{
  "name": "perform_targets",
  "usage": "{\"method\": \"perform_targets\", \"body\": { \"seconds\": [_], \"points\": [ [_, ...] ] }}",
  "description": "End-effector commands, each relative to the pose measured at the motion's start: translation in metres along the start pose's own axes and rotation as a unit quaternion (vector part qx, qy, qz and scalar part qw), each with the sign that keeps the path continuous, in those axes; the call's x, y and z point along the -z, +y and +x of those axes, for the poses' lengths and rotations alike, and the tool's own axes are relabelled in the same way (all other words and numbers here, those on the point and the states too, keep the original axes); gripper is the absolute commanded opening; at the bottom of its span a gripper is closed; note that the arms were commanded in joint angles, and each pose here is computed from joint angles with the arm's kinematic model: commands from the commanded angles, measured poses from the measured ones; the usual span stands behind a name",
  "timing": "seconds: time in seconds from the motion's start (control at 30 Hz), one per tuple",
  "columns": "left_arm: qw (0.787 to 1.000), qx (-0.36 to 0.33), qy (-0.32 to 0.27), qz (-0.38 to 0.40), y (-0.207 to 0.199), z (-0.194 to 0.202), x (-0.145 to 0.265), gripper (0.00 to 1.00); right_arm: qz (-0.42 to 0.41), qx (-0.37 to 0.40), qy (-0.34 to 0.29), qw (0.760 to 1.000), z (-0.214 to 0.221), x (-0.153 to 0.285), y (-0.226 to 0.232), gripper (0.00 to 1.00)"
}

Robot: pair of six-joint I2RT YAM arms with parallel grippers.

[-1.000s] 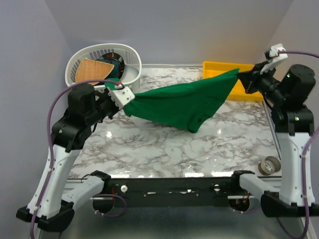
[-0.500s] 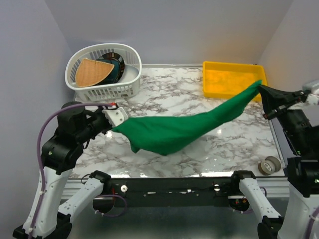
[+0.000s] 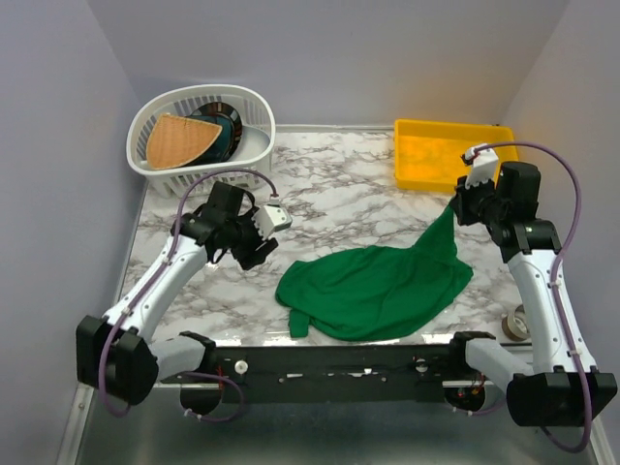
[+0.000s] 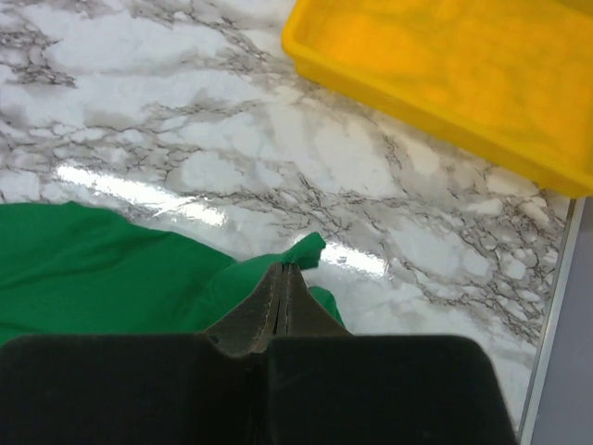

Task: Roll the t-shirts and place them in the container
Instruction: Flatten out the T-shirt at the center of the board.

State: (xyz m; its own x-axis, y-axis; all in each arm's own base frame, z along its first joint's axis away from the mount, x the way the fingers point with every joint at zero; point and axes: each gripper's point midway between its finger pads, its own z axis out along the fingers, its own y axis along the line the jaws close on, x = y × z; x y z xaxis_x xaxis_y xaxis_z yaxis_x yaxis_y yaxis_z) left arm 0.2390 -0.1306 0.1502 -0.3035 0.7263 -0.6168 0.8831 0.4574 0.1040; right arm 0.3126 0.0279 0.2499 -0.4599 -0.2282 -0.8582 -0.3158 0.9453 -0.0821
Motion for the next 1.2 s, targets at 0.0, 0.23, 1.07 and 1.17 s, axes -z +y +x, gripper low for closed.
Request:
{"method": "perform_targets", "body": {
  "seconds": [0.0, 0.23, 1.07, 1.17],
  "points": [
    [0.998, 0.050, -0.024, 0.001, 0.018, -0.018, -0.052, 0.69, -0.028, 0.003, 0.020, 0.999, 0.014, -0.002, 0.010, 0.01],
    [0.992, 0.124, 0.001, 0.020, 0.028, -0.027, -0.123, 0.71, -0.043, -0.004, 0.029, 0.999, 0.014, -0.009, 0.013, 0.00],
    [0.980, 0.110, 0.058, 0.158, -0.048, -0.007, -0.134, 0.66, -0.065, -0.019, 0.046, 0.997, 0.032, -0.017, 0.022, 0.00],
    [0.977, 0.115, 0.068, 0.164, -0.052, 0.001, -0.139, 0.65, -0.069, -0.022, 0.052, 0.996, 0.035, -0.019, 0.023, 0.00]
  ]
}}
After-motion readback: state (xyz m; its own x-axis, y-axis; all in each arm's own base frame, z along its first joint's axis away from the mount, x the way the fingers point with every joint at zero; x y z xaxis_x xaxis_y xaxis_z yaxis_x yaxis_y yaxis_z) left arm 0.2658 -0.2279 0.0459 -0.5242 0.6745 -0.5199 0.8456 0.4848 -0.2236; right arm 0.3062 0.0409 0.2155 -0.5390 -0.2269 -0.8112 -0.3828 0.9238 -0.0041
